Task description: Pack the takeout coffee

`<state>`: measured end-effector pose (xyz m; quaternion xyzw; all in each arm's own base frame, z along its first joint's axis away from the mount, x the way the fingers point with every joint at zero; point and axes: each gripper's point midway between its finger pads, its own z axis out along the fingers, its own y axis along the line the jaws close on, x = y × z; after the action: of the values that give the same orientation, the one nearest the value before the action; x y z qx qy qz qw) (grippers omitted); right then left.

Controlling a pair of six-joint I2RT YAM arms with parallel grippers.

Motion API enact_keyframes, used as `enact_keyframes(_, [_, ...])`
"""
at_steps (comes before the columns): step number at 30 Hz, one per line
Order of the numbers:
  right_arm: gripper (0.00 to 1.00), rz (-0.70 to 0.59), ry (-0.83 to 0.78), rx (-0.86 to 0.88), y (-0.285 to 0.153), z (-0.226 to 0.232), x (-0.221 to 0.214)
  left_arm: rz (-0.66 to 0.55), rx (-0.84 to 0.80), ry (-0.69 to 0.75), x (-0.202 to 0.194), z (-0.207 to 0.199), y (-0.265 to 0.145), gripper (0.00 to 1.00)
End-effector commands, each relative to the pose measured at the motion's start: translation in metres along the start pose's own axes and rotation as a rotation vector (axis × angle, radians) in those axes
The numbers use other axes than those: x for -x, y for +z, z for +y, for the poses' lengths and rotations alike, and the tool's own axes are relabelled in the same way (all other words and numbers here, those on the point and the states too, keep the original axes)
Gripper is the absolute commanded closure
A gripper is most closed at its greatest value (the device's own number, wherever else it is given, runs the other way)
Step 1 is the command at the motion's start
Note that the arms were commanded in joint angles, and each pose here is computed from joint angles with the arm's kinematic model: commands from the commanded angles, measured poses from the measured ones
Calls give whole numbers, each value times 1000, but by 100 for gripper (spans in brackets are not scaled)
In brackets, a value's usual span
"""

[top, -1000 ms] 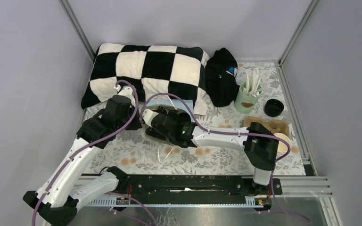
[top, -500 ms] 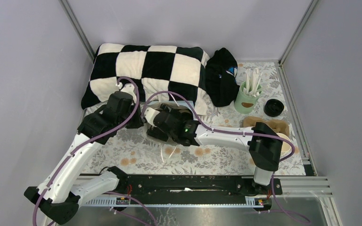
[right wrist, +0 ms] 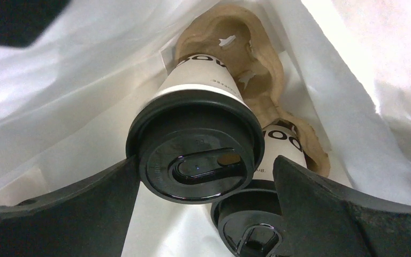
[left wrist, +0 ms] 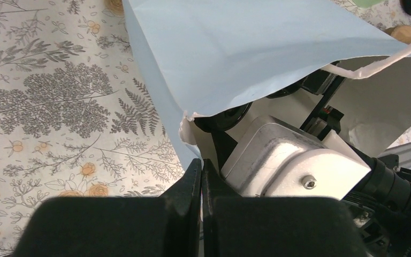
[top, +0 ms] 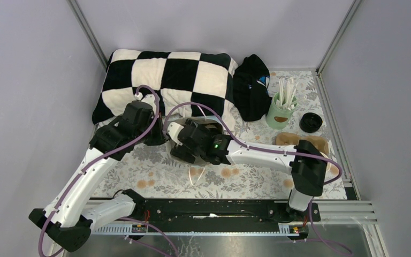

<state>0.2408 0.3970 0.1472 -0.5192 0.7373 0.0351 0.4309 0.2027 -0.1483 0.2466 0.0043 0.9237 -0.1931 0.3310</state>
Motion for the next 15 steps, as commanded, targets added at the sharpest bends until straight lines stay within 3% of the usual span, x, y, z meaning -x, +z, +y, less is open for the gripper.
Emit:
enact_keyframes(1, [0,-109,9,65,-18,6,33,31,-203,-4,2,-42,-7,100])
enact_keyframes(15, [0,-107,24,68,-35,0,34,41,-181,-20,-2,-32,-1,100])
